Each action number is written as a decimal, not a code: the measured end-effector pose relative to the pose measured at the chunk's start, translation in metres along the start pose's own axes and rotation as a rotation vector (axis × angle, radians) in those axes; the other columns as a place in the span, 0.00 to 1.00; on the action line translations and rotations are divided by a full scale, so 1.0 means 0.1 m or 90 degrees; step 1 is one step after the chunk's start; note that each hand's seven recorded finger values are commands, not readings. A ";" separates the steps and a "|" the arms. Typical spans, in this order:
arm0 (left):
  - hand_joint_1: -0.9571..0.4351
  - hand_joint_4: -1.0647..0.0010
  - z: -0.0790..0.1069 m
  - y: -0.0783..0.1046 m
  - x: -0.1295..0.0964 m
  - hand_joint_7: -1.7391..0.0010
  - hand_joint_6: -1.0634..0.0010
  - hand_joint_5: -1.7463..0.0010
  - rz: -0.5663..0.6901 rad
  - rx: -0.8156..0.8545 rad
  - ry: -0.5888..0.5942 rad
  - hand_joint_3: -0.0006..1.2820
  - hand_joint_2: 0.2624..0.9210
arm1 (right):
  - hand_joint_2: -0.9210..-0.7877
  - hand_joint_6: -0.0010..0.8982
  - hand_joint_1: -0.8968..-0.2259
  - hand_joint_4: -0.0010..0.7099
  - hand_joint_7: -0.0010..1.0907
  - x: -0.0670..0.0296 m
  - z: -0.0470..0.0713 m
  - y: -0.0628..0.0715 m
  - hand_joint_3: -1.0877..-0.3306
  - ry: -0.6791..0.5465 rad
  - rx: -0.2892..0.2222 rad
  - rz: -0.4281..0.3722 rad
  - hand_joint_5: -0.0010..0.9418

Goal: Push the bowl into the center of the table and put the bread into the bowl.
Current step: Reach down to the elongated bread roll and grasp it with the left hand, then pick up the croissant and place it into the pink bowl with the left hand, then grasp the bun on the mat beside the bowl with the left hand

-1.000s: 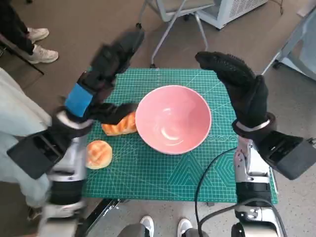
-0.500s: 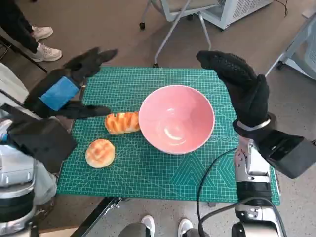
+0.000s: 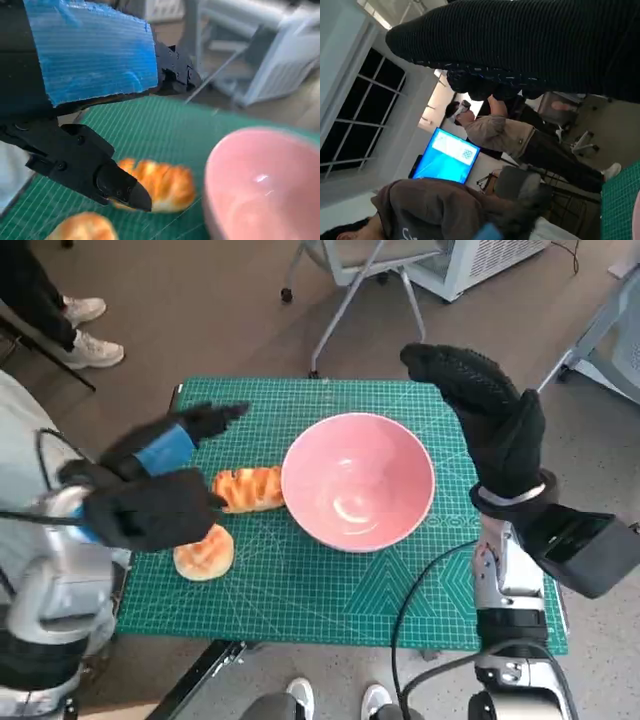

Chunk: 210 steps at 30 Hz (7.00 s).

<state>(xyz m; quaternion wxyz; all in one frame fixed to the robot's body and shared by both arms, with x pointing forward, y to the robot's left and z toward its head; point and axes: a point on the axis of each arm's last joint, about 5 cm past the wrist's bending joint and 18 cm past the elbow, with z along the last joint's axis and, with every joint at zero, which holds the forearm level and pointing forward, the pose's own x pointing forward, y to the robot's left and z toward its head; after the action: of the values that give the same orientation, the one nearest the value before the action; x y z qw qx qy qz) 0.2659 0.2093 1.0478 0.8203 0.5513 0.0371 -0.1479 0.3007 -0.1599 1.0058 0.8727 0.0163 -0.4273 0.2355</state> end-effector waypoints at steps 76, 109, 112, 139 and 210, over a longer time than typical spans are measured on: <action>0.69 0.34 -0.47 -0.23 0.74 0.44 0.32 0.29 -0.041 0.092 0.148 0.03 0.99 | 0.00 0.00 0.30 0.26 0.57 -0.029 0.01 0.02 0.44 0.007 0.023 -0.003 0.00; 0.69 0.22 0.57 0.07 0.10 0.37 0.38 0.41 0.152 0.102 -0.313 0.01 0.99 | 0.00 0.00 0.29 0.27 0.57 -0.032 0.00 0.01 0.45 0.007 0.038 0.004 0.00; 0.69 0.23 0.61 -0.01 0.18 0.36 0.39 0.40 0.121 0.109 -0.309 0.01 0.99 | 0.00 0.00 0.29 0.27 0.57 -0.048 0.00 -0.01 0.45 0.008 0.037 0.001 0.00; 0.69 0.71 0.58 -0.38 0.61 0.86 0.60 0.89 -0.031 0.123 -0.271 0.04 0.90 | 0.00 0.00 0.31 0.26 0.56 -0.103 0.01 -0.03 0.46 0.013 0.036 -0.007 0.00; 0.68 0.85 -0.22 -0.02 -0.79 1.00 0.70 1.00 -0.029 0.097 -0.194 0.00 0.62 | 0.00 0.00 0.29 0.26 0.55 -0.102 -0.03 0.08 0.47 0.019 0.067 -0.004 0.00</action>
<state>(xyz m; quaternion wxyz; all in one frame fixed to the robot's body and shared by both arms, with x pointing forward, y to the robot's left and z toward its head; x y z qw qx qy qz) 0.1923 0.2448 1.0548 0.7686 0.5822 -0.0862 -0.2507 0.2942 -0.1562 0.9949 0.8776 0.0601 -0.4010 0.2556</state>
